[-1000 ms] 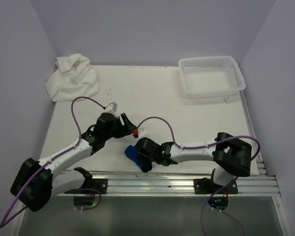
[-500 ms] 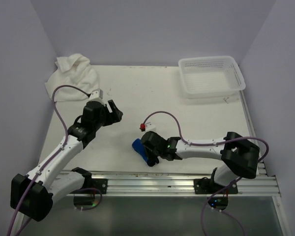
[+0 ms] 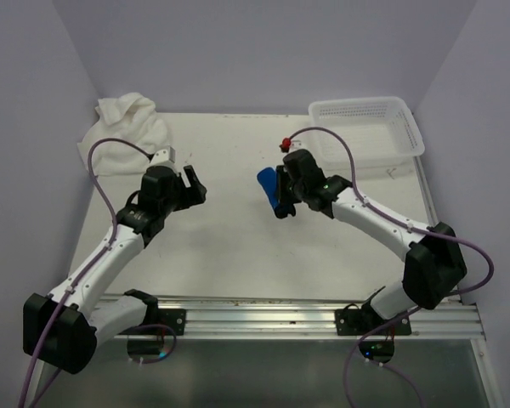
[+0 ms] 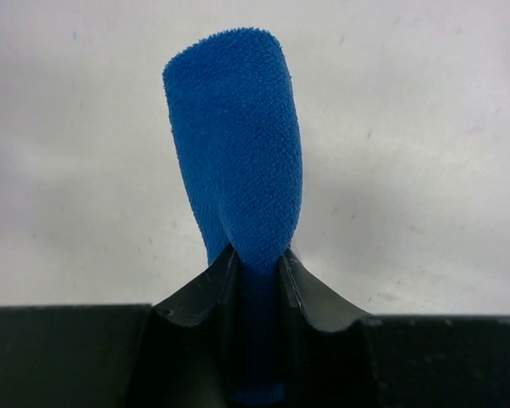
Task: Roll the towels
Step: Place the rolled towel into the container
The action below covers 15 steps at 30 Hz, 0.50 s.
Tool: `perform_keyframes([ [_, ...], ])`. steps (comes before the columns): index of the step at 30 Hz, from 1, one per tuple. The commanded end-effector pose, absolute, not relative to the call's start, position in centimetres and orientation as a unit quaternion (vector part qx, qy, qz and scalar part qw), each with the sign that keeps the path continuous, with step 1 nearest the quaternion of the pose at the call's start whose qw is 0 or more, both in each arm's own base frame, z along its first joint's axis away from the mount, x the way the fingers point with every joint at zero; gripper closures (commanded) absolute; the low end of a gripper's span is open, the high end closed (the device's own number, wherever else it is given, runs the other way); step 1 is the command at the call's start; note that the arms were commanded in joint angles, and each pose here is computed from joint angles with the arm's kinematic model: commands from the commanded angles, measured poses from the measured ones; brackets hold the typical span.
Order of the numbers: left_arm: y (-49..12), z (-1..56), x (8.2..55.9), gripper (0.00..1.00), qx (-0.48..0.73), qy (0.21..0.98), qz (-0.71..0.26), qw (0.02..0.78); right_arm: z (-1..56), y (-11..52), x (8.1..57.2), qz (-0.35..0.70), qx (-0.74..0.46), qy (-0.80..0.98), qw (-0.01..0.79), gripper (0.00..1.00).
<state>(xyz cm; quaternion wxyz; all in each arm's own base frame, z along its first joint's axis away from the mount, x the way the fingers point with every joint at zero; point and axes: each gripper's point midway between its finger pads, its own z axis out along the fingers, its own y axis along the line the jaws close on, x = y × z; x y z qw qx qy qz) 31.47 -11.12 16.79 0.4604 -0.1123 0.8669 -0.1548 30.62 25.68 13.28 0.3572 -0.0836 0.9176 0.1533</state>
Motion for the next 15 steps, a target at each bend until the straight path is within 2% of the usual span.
perform_keyframes([
  [1, -11.7, 20.2, 32.7, 0.19, -0.086, 0.853, -0.171, 0.485, 17.8, 24.2, 35.0, 0.157, -0.089, 0.902, 0.392, 1.0],
  [9, -11.1, 22.5, 34.1, 0.16, -0.046, 0.855, -0.13, 0.5, 22.9, 19.3, 45.3, 0.098, -0.044, 0.88, 0.464, 1.0],
  [15, -9.9, 19.9, 34.2, 0.16, -0.049, 0.865, -0.092, 0.492, 23.8, 14.5, 50.4, 0.0, -0.036, 0.858, 0.512, 1.0],
])
